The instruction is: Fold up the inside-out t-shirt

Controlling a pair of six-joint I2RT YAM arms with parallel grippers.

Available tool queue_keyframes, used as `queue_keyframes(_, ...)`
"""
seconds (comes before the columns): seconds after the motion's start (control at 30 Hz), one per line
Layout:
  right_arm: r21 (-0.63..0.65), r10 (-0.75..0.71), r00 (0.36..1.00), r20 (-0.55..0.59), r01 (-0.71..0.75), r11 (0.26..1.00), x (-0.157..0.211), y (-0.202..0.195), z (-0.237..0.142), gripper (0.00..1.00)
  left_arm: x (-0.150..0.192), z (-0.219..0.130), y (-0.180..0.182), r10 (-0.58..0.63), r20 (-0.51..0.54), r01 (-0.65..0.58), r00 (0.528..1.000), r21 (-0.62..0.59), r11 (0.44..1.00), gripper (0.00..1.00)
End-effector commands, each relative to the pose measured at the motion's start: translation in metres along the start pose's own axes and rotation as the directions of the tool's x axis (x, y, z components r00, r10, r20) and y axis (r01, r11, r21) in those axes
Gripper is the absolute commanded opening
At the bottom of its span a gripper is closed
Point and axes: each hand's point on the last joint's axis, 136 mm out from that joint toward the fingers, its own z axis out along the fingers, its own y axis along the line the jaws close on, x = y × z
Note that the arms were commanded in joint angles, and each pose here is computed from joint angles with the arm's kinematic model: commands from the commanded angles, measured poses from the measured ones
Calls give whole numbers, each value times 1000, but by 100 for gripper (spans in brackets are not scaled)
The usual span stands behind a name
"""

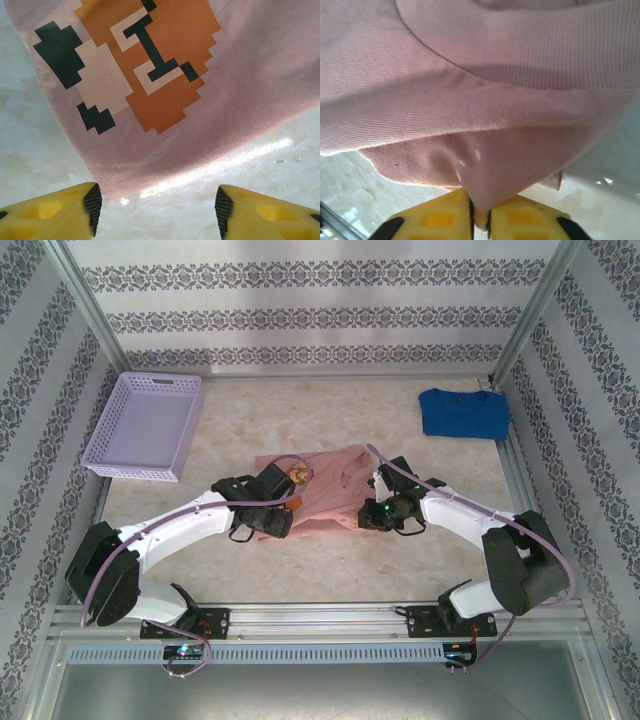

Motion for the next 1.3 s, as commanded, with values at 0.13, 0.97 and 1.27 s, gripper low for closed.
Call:
queue_keyframes(0.13,133,-89,995,34,84,988,-15,-12,-34,6,-3,-7,13,-54,3,54,999,13,998,63)
queue_keyframes(0.97,105,-176,976,132,162,981,-46,31,-33,39,-22,49,10,-37,-94,36,995,-11,999,64)
queue_keyframes(1.27,195,-57,998,4,55,979,-39,-15,19,24,20,72,-13,0,-176,15,984,84,996,64)
